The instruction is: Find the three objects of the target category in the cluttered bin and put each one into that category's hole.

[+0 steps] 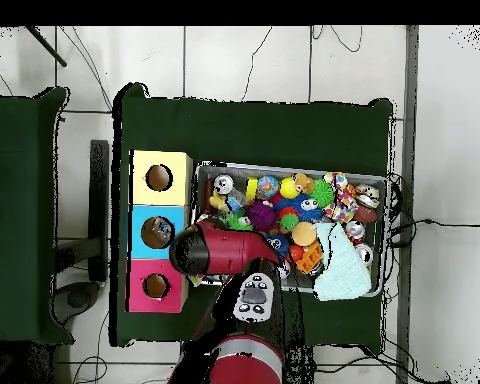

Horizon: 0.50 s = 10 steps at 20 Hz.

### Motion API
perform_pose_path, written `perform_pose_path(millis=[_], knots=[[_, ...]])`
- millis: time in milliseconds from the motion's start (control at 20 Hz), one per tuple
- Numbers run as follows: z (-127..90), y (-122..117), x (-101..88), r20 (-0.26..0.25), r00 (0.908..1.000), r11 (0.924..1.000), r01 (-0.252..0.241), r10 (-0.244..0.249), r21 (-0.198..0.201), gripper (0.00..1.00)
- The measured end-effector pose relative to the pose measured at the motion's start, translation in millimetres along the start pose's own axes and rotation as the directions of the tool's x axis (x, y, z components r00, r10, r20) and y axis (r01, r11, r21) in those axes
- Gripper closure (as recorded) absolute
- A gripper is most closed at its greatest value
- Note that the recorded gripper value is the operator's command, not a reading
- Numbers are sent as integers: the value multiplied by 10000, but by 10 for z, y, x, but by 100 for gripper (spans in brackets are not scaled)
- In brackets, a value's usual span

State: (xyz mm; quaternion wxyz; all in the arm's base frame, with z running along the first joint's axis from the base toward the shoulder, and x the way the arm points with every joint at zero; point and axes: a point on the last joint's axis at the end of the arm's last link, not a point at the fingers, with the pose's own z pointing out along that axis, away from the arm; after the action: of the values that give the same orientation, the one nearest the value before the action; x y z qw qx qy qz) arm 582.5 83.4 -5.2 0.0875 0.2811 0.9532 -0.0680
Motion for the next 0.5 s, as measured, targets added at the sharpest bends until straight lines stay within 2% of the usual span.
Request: perform_pose_path(millis=[200, 500], knots=[[-58, 46, 41, 137, 9998, 9999, 143, -144, 75, 100], [-242, 121, -43, 394, 9992, 9999, 91, -85, -137, 100]])
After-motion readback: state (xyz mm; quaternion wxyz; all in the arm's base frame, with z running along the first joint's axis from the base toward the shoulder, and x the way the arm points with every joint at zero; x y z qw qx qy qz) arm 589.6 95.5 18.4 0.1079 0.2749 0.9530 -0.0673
